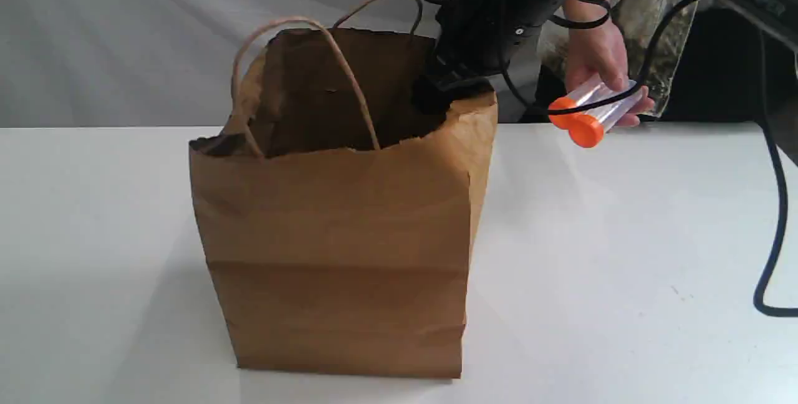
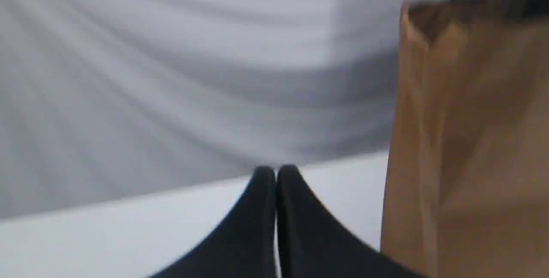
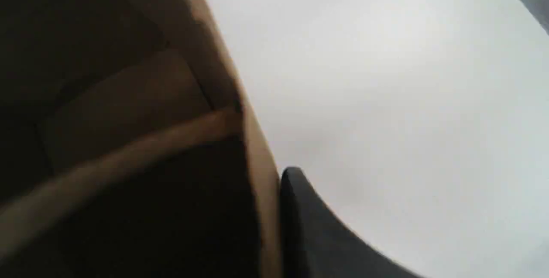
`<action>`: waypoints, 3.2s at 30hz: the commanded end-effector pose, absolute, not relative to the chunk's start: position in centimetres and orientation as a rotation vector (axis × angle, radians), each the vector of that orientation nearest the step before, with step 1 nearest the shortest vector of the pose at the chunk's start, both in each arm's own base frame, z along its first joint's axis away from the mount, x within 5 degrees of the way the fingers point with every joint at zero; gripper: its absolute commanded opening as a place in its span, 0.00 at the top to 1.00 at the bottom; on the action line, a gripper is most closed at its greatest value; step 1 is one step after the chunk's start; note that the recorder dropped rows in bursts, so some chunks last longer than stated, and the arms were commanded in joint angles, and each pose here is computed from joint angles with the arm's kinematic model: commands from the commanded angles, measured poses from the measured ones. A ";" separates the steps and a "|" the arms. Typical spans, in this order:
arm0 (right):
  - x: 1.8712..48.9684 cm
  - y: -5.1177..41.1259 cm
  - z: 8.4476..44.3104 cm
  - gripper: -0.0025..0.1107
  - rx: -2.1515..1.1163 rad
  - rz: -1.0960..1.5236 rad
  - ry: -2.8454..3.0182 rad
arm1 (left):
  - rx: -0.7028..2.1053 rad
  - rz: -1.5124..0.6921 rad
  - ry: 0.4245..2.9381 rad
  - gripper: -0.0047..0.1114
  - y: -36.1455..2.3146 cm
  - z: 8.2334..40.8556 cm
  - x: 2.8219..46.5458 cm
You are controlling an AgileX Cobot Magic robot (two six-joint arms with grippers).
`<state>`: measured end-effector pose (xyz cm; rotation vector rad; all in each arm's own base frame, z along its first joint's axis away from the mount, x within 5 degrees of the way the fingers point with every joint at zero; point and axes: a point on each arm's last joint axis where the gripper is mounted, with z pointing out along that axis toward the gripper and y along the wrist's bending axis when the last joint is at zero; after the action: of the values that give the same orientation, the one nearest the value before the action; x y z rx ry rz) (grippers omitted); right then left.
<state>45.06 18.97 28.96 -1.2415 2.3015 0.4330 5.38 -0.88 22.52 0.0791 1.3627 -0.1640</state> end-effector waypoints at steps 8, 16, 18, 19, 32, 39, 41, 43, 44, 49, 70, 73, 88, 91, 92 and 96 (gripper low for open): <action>45.0 19.2 29.2 0.98 -1.242 0.460 2.285 | -0.137 -0.559 0.725 0.96 -0.1 27.3 2.6; 44.9 19.2 29.2 0.98 -1.245 0.464 2.281 | 0.047 -0.497 0.858 0.96 -1.6 30.5 3.1; 44.9 19.3 29.2 0.98 -1.242 0.474 2.279 | 0.125 -0.508 0.948 0.96 -2.5 31.5 4.3; 44.9 19.4 29.3 0.98 -1.236 0.489 2.278 | 0.174 -0.525 0.985 0.96 -3.1 32.3 5.3; 44.9 19.4 29.3 0.98 -1.230 0.500 2.278 | 0.658 -0.356 1.076 0.96 -7.8 34.1 19.1; 44.9 19.3 29.3 0.98 -1.231 0.498 2.277 | 1.000 -0.474 1.345 0.90 -10.0 28.4 22.6; 44.9 19.3 29.3 0.98 -1.231 0.498 2.277 | 0.997 -0.465 1.411 0.82 -9.8 27.9 22.8; 44.9 19.3 29.3 0.98 -1.231 0.498 2.277 | 0.969 -0.460 1.462 0.70 -9.6 27.8 22.8; 44.9 19.3 29.3 0.98 -1.231 0.498 2.277 | 0.969 -0.452 1.468 0.65 -9.6 27.9 22.7; 44.9 19.3 29.3 0.98 -1.231 0.498 2.277 | 0.949 -0.445 1.517 0.40 -9.2 28.7 21.6; 44.9 19.5 29.4 0.98 -1.222 0.524 2.273 | 0.892 -0.678 1.450 0.47 -10.0 29.8 20.7; 44.9 19.5 29.4 0.98 -1.222 0.524 2.273 | 0.894 -0.731 1.451 0.53 -10.3 29.2 21.1; 44.9 19.5 29.4 0.98 -1.219 0.528 2.274 | 0.912 -0.747 1.468 0.83 -11.6 28.4 21.5; 44.9 19.5 29.4 0.98 -1.219 0.528 2.274 | 0.983 -0.700 1.464 0.96 -12.8 28.0 21.0; 44.9 19.5 29.4 0.98 -1.219 0.528 2.274 | 0.991 -0.678 1.477 0.96 -13.1 27.9 21.0; 44.9 19.5 29.4 0.98 -1.214 0.529 2.277 | 0.868 -0.605 1.636 0.96 -13.6 27.9 21.9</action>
<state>44.89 19.42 29.19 -1.2243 2.2830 0.5122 21.28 -13.64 27.87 0.9532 1.5545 -0.6422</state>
